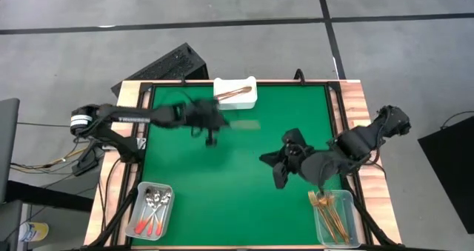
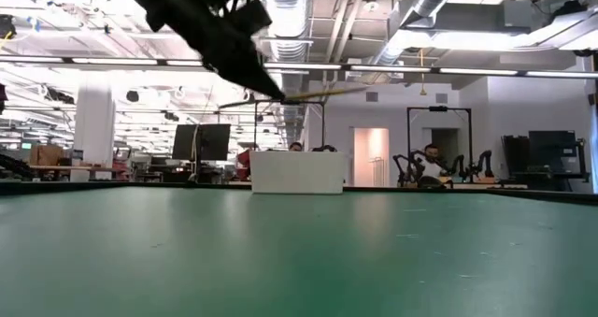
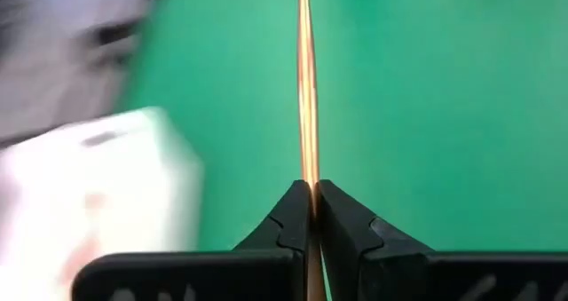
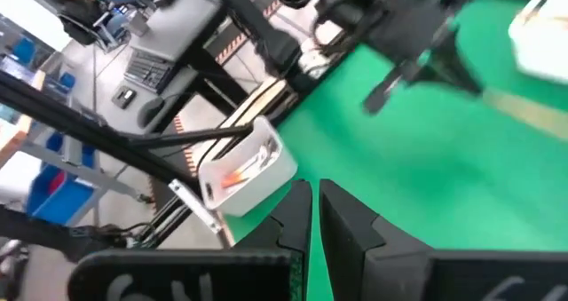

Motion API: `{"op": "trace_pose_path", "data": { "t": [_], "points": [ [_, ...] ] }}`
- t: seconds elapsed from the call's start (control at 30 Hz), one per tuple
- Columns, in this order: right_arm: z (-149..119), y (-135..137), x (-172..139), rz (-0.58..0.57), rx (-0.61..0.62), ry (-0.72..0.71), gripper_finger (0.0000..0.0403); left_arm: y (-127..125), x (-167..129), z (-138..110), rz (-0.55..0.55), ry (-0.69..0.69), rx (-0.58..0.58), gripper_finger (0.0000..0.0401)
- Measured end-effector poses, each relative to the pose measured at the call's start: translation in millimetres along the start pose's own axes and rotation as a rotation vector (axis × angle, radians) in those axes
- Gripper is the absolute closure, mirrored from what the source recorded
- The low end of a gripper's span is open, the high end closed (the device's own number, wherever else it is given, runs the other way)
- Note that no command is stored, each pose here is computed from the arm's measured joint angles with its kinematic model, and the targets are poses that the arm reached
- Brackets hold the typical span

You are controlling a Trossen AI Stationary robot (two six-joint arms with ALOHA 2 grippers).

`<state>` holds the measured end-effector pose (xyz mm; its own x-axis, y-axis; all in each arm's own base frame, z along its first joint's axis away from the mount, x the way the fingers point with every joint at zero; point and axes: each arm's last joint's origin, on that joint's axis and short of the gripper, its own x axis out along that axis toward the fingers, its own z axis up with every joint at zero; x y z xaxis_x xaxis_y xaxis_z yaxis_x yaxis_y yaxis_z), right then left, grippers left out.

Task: Sort silverware by color (type)
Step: Put the gold table knife into the white bin, then return to Home Position

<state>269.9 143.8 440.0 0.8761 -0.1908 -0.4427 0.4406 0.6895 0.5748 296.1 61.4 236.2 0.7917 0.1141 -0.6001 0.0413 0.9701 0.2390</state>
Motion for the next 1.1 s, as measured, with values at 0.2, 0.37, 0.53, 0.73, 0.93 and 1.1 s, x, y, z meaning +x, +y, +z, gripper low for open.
{"op": "trace_pose_path", "data": {
  "t": [0.2,0.37,0.53,0.73,0.93,1.1],
  "points": [
    [23,-19,-9,-0.056,-0.072,-0.015,0.0353,90,-24,-29,0.258,0.147,-0.065,0.0401],
    [36,-40,-13,-0.171,-0.107,0.004,0.0353,136,-24,-41,0.257,0.313,-0.09,0.0401],
    [46,-61,-19,-0.287,-0.157,0.032,0.0353,161,-7,-42,0.178,0.412,-0.097,0.0401],
    [62,-78,-16,-0.368,-0.261,0.049,0.0353,181,13,-32,0.159,0.449,-0.183,0.0401],
    [79,-93,-6,-0.399,-0.391,0.108,0.0358,191,10,-16,0.185,0.425,-0.233,0.0358],
    [96,-108,1,-0.378,-0.43,0.167,0.0384,194,0,-5,0.17,0.444,-0.281,0.029]
  ]
}}
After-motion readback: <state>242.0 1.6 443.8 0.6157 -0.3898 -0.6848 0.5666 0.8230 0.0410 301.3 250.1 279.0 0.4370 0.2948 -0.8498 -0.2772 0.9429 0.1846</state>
